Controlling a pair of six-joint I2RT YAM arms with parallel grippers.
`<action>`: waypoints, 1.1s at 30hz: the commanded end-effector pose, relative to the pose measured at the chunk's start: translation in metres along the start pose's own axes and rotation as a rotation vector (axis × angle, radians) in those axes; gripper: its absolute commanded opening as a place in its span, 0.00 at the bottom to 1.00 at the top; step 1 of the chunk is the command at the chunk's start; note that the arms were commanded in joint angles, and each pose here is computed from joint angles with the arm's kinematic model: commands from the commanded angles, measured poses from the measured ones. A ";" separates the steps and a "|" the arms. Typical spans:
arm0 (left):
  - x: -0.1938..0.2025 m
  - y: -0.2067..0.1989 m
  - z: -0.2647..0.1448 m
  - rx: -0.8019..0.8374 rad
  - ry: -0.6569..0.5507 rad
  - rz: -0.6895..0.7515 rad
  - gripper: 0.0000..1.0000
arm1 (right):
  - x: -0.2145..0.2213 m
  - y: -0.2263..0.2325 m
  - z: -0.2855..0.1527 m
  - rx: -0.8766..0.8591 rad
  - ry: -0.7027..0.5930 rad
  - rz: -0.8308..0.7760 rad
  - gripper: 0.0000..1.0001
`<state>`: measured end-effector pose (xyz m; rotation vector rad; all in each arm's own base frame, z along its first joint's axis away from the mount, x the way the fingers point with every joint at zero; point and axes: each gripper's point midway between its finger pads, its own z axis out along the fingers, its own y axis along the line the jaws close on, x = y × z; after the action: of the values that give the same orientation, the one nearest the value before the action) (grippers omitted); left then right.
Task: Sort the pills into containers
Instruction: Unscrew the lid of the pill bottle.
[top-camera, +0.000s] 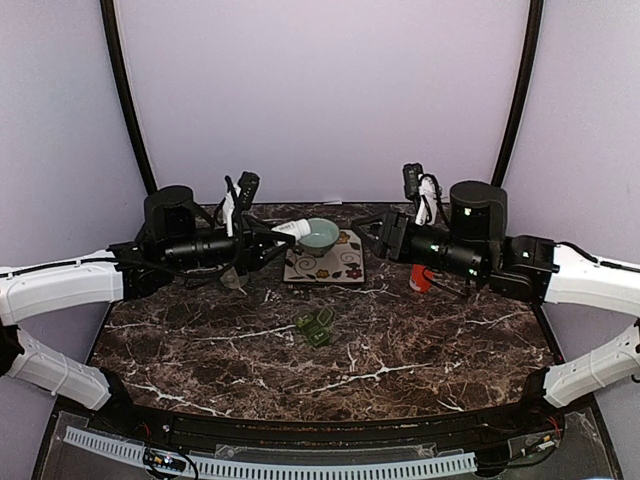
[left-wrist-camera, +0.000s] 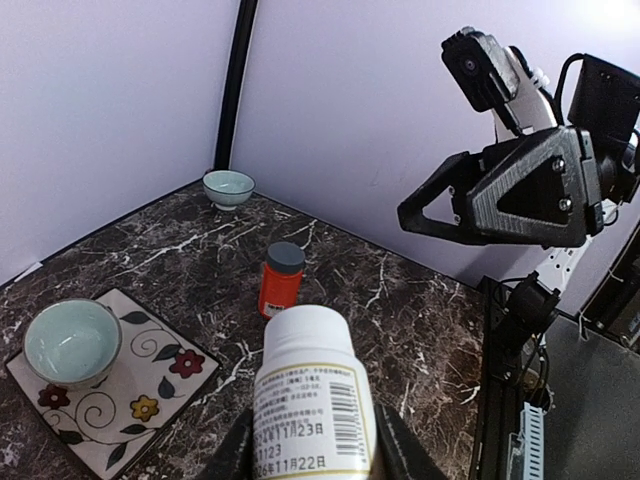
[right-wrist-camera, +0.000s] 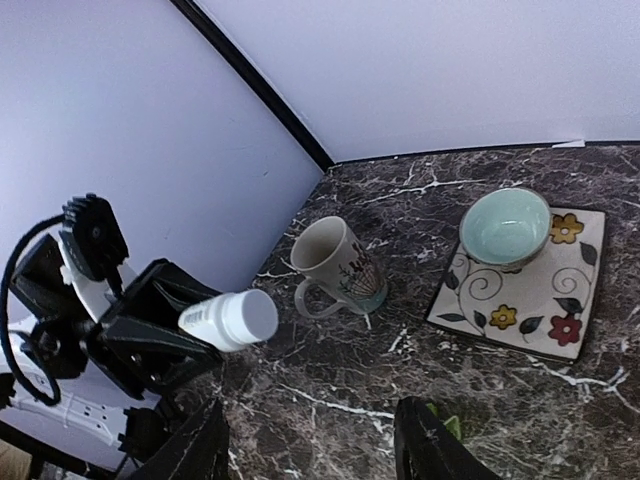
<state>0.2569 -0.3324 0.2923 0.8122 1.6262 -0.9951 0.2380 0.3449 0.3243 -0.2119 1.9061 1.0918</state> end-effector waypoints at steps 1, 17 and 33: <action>0.000 -0.022 -0.005 0.176 0.062 -0.064 0.00 | 0.009 -0.023 -0.024 0.053 -0.031 -0.181 0.56; 0.026 -0.061 -0.002 0.545 0.279 -0.216 0.00 | 0.047 0.034 -0.034 -0.320 0.177 -0.423 0.63; 0.020 -0.076 -0.012 0.665 0.281 -0.224 0.00 | 0.071 0.058 -0.016 -0.490 0.307 -0.405 0.56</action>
<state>0.1847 -0.3564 0.2728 1.2367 1.7316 -1.6527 0.1592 0.3781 0.2771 -1.0284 1.8202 1.1952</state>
